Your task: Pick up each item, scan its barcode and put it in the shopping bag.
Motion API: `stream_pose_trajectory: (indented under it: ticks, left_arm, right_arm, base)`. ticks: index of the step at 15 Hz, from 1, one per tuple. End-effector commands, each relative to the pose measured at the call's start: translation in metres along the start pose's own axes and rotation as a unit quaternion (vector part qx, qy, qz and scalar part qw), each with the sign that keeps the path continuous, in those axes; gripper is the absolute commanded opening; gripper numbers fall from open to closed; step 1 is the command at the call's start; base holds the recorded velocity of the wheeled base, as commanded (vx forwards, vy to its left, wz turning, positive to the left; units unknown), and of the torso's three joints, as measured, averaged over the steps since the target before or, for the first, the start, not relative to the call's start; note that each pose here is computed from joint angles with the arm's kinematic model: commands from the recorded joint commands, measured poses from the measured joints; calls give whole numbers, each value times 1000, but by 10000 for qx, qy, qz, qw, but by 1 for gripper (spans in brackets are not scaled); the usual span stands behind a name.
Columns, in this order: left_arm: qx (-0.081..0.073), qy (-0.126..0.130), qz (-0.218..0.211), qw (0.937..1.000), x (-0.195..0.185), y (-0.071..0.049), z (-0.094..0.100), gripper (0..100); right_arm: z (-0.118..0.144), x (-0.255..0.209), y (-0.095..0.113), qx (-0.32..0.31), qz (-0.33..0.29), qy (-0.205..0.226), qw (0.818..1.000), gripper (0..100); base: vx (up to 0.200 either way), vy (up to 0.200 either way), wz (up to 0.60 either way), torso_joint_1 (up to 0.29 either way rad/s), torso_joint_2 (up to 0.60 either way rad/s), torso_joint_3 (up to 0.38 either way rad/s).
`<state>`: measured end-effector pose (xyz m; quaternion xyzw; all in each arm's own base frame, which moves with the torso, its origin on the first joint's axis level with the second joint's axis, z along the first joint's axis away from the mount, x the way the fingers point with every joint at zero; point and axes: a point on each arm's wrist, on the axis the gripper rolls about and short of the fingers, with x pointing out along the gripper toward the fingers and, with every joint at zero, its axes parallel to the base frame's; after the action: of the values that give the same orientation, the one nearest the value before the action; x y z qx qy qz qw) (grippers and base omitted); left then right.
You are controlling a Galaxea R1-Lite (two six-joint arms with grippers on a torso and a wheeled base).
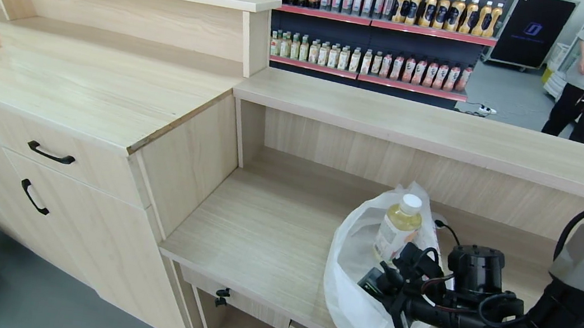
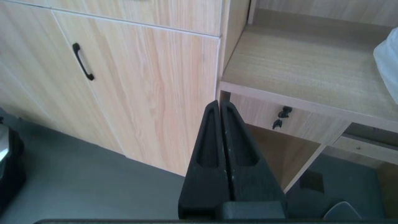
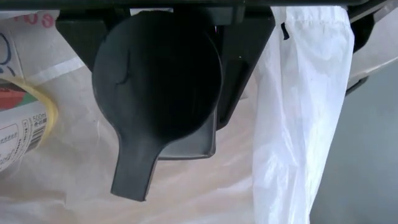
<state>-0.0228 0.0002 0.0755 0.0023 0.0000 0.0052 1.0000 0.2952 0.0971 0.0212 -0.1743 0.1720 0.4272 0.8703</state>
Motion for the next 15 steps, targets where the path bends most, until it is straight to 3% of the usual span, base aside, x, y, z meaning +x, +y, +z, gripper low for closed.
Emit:
stream_pose_trajectory:
  ticks: [1, 2, 3, 9, 11, 15]
  left_arm:
    - [0, 0, 2, 10000, 0, 0, 0, 0]
    - [0, 0, 2, 10000, 0, 0, 0, 0]
    - [0, 0, 2, 10000, 0, 0, 0, 0]
    - [0, 0, 2, 10000, 0, 0, 0, 0]
    - [0, 0, 2, 10000, 0, 0, 0, 0]
    - [0, 0, 2, 10000, 0, 0, 0, 0]
  right_arm:
    - [-2, 0, 1, 26, 14, 54, 10000, 0]
    - [-2, 0, 1, 15, 11, 48, 10000, 0]
    - [-1, -1, 1, 18, 8, 42, 10000, 100]
    - [14, -10, -1, -74, -105, -188, 9997, 100]
    - [28, -27, -4, 155, -257, -336, 9990, 100]
    - [27, -60, -14, 411, -636, -212, 9969, 100]
  base:
    - [0, 0, 0, 0, 0, 0]
    - [0, 0, 0, 0, 0, 0]
    - [0, 0, 0, 0, 0, 0]
    - [0, 0, 0, 0, 0, 0]
    - [0, 0, 0, 0, 0, 0]
    - [0, 0, 0, 0, 0, 0]
